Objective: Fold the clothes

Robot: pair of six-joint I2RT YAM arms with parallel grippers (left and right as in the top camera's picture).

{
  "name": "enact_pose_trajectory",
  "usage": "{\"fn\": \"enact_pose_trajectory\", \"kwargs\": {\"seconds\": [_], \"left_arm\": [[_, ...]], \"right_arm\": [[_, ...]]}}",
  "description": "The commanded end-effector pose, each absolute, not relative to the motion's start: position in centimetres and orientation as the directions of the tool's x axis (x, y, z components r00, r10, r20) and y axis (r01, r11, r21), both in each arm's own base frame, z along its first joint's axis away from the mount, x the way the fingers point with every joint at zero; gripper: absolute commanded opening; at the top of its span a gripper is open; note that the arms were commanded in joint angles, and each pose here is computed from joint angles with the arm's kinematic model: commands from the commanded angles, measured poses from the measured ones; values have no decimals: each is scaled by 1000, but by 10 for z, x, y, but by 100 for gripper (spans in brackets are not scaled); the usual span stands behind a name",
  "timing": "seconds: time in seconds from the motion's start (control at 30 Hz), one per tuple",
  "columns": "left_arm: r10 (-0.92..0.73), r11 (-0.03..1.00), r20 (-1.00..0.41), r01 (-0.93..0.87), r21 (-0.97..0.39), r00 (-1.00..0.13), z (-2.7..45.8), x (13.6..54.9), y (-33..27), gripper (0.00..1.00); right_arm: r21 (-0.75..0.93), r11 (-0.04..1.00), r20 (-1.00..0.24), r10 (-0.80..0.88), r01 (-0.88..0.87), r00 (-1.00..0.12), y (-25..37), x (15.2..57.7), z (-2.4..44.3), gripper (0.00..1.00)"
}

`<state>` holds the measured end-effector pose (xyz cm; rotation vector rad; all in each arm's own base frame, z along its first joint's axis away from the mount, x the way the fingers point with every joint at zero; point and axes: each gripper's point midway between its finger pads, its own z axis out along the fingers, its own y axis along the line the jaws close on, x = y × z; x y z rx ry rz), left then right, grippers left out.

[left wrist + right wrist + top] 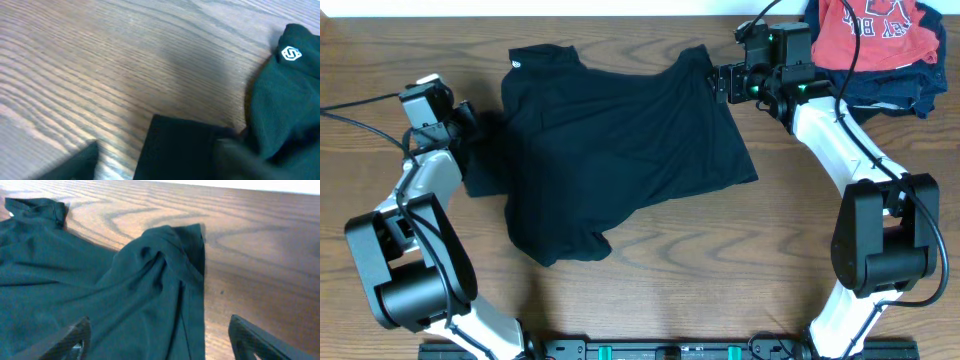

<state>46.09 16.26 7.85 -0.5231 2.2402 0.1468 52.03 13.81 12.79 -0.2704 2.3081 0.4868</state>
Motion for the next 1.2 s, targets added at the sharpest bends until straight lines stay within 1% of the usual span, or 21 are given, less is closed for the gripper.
{"fn": "enact_pose_trajectory", "kwargs": {"seconds": [0.0,0.03,0.07,0.1,0.2,0.3,0.4,0.5,0.57,0.67,0.8,0.9,1.03,1.17], "left_arm": [[-333,893,-791,-441,-90,-513,118,460,166,98],[-340,889,-799,-446,-102,-496,127,459,166,98],[-351,884,-807,-452,-118,-475,139,456,165,98],[-363,878,-812,-459,-135,-456,152,452,163,98],[-408,867,-802,-461,-189,-437,179,434,152,98],[-448,875,-754,-408,-260,-481,198,407,125,98],[-460,879,-714,-384,-282,-528,201,387,108,98],[-460,883,-686,-373,-285,-564,196,380,98,98],[-451,890,-669,-356,-286,-591,191,380,91,98],[-403,915,-663,-292,-279,-631,185,384,76,98],[-349,936,-674,-201,-290,-651,185,396,56,98],[-329,941,-666,-175,-290,-669,189,405,45,98],[-263,959,-665,-117,-257,-699,207,425,30,98],[-166,986,-648,-114,-121,-744,219,458,32,98]], "right_arm": [[288,908,-717,-6,-304,-697,130,518,144,90],[287,909,-720,-3,-302,-694,127,516,150,93],[286,910,-724,0,-300,-690,125,514,158,98],[284,912,-728,4,-297,-686,122,510,167,99],[275,925,-730,24,-261,-683,110,496,192,99],[259,940,-733,43,-220,-678,101,482,214,99],[251,940,-754,39,-232,-656,101,482,224,99],[221,940,-776,9,-259,-631,103,494,217,98],[205,935,-788,-18,-290,-615,109,505,208,95],[206,911,-803,-51,-357,-594,124,522,187,86],[252,874,-800,-54,-416,-598,138,529,167,80],[251,866,-804,-63,-433,-591,142,528,168,80],[201,863,-810,-120,-463,-574,143,530,184,84],[147,859,-819,-173,-490,-547,142,533,204,88]]}}
